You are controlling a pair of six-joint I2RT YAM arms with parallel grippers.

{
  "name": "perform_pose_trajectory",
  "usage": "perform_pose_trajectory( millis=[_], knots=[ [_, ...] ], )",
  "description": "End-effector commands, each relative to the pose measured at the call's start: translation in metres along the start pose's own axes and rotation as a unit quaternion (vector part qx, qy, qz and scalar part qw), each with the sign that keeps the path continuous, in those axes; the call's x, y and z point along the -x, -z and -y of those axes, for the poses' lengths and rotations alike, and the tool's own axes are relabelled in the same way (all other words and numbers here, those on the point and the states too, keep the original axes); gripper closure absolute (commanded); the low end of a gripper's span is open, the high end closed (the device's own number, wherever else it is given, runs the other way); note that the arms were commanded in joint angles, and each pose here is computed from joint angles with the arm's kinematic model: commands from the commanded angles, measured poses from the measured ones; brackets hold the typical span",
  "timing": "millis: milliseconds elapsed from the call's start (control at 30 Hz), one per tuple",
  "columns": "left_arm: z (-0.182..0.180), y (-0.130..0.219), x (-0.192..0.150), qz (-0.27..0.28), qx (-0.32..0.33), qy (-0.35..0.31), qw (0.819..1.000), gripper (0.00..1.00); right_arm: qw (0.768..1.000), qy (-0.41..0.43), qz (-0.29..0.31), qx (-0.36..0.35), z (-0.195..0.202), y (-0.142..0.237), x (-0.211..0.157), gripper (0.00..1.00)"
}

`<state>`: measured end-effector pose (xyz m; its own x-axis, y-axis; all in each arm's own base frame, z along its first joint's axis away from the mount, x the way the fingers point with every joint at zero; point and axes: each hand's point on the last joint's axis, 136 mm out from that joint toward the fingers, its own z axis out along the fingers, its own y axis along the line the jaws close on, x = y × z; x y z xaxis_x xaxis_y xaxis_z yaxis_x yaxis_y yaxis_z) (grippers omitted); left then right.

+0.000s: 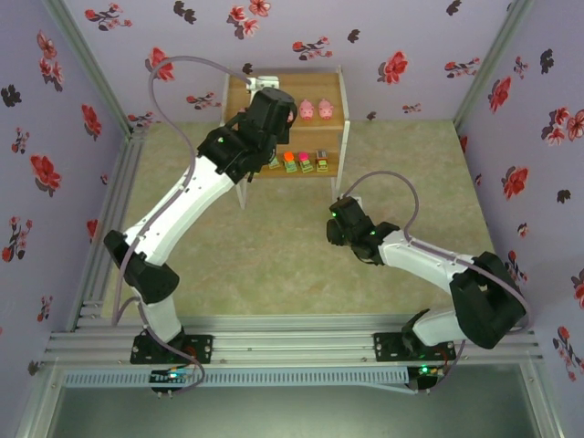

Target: Place and organize the plastic toys onto the shelf

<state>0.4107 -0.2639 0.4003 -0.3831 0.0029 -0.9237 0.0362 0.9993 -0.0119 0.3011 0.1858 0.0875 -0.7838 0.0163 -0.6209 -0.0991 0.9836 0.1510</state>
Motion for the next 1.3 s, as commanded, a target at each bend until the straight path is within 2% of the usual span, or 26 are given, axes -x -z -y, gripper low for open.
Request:
perform_pose_trajectory(
  millis=[0, 1267],
  knots=[
    [0.0, -0.006, 0.0, -0.01, 0.001, 0.006, 1.0, 0.66, 1.0, -0.017, 0.005, 0.006, -0.003, -0.001, 0.007, 0.81],
    [-0.007, -0.044, -0.015, -0.033, 0.039, 0.014, 0.999, 0.63, 1.0, -0.024, -0.006, 0.008, 0.0, -0.006, 0.005, 0.81]
  ],
)
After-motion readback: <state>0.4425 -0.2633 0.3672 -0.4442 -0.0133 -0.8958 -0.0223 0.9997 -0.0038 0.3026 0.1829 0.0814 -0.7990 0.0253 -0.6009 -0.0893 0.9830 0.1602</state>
